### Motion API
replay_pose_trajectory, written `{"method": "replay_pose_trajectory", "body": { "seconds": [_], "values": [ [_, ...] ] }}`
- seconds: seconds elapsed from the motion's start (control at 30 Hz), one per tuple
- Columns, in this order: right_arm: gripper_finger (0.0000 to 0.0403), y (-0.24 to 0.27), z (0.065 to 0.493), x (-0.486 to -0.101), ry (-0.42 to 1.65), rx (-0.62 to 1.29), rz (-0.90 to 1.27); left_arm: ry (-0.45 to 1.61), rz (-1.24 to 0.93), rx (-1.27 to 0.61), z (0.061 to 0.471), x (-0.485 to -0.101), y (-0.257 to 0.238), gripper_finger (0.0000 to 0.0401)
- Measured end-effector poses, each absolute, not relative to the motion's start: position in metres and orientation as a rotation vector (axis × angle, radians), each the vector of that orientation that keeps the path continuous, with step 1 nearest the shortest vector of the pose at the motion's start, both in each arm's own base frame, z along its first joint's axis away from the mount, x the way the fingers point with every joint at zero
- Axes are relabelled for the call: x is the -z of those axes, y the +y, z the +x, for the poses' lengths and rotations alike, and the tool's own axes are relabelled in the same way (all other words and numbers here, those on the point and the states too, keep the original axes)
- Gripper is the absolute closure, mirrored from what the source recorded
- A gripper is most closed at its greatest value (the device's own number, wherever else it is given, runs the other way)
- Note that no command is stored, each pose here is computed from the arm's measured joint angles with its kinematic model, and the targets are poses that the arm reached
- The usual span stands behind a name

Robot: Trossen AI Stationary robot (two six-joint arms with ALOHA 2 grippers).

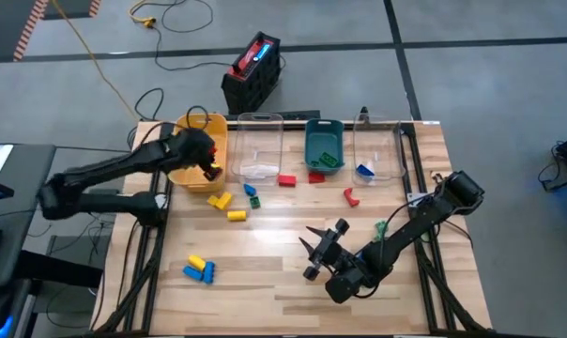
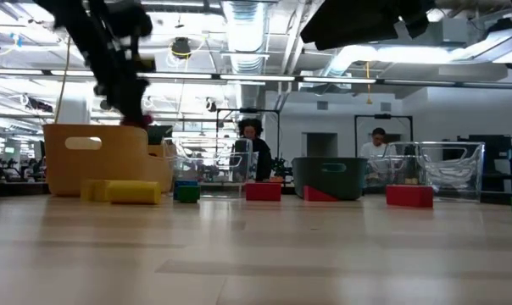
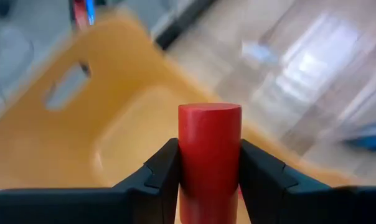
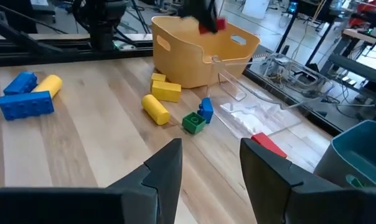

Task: Sort blocks
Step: Put the red block into the yellow bin

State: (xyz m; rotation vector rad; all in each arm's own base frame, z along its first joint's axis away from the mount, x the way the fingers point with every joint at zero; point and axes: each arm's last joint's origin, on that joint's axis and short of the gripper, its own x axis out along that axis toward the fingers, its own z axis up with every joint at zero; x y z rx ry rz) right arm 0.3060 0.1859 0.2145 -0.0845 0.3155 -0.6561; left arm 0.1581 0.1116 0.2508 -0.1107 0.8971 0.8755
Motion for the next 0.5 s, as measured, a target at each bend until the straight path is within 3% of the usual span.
{"method": "replay_pose_trajectory", "body": {
  "seconds": [0.13,0.37,0.5],
  "values": [
    [0.0227,0.180,0.309,-0.214,0.324,0.671,-0.100,1.003,-0.173,-0.931,0.156,-0.228,0.129,0.0271],
    [0.0227,0.174,0.312,-0.213,0.354,0.664,-0.104,1.105,-0.216,-0.894,0.161,-0.209,0.137,0.0175],
    [0.0227,0.173,0.313,-0.213,0.361,0.659,-0.098,1.058,-0.185,-0.883,0.161,-0.222,0.135,0.0157]
  ]
}}
